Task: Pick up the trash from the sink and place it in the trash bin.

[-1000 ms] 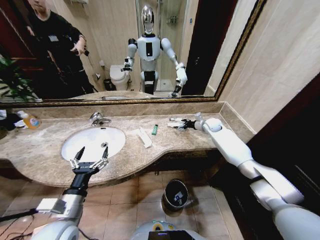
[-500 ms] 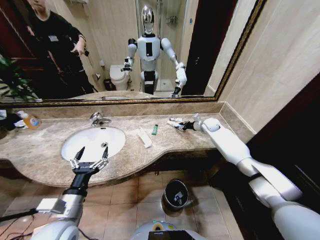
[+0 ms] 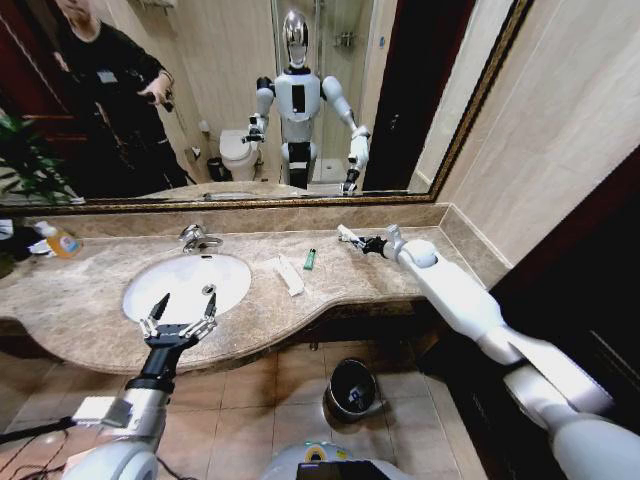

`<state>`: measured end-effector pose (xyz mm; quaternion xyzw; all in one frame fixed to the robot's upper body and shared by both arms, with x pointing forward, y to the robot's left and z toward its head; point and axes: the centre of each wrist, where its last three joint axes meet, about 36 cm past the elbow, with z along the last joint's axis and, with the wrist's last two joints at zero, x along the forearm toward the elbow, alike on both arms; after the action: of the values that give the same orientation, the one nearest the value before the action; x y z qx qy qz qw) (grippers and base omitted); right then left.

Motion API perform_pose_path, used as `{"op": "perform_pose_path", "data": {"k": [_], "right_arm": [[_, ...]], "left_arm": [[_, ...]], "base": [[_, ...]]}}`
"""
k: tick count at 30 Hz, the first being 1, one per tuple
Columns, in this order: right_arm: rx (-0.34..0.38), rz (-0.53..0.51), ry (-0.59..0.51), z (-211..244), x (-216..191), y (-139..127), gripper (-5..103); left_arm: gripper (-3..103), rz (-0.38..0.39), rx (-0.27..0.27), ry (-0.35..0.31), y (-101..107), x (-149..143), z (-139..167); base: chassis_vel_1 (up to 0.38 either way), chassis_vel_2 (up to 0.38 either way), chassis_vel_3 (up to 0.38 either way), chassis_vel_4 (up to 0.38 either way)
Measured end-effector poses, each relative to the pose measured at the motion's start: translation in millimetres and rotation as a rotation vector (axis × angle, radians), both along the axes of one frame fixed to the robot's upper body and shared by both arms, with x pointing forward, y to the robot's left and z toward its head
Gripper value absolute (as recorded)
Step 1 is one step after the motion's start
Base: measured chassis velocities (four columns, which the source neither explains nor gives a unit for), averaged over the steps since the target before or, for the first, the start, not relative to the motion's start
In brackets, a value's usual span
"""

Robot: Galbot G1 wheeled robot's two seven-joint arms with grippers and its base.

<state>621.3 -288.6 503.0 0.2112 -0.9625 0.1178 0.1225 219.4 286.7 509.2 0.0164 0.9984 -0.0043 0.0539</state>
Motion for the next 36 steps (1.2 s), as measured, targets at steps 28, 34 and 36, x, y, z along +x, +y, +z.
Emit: {"op": "perform_pose_path", "data": {"k": [28, 34, 36], "right_arm": [[0.227, -0.046, -0.073, -37, -256, 6, 17], [0.293, -0.115, -0.186, -77, -293, 17, 17], [0.29, -0.136, -0.237, -102, -309, 22, 17]], "left_arm": [[100, 0.0, 0.0, 0.0, 0, 0, 0], [100, 0.0, 0.0, 0.0, 0, 0, 0], [100, 0.0, 0.0, 0.0, 0, 0, 0]], "base": [[0.0, 0.0, 0.0, 0.0], [0.0, 0.0, 0.0, 0.0], [0.0, 0.0, 0.0, 0.0]]}}
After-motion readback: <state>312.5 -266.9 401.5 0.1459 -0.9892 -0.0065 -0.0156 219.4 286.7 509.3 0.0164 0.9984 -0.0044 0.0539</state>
